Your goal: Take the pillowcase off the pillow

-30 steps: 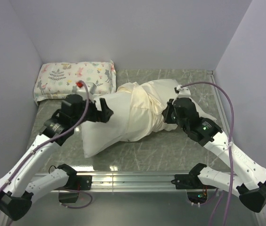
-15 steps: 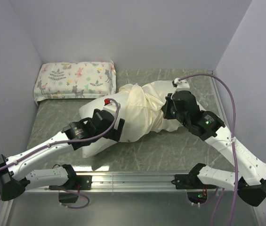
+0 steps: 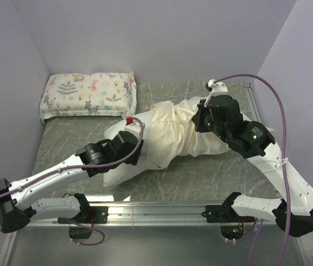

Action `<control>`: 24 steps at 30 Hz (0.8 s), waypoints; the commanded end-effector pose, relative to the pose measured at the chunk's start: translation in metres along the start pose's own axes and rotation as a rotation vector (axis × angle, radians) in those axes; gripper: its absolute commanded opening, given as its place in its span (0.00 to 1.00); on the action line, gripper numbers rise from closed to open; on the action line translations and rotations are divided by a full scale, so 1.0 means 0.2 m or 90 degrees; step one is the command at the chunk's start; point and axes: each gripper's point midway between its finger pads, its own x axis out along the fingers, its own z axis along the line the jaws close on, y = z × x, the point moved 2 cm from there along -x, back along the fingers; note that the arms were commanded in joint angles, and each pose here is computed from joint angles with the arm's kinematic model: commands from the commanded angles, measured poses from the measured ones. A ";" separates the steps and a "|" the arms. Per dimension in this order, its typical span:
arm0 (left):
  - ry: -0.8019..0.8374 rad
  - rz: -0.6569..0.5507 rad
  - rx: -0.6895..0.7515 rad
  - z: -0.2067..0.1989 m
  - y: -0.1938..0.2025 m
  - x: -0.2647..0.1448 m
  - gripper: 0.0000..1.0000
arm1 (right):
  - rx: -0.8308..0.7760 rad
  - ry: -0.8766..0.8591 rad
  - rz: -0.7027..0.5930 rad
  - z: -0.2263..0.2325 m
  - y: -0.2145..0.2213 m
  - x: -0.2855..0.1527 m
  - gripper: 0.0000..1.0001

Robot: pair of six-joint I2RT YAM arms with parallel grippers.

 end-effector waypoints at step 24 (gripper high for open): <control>-0.023 -0.130 -0.129 0.27 -0.65 -0.07 0.42 | -0.035 -0.069 0.145 0.29 0.37 0.94 0.00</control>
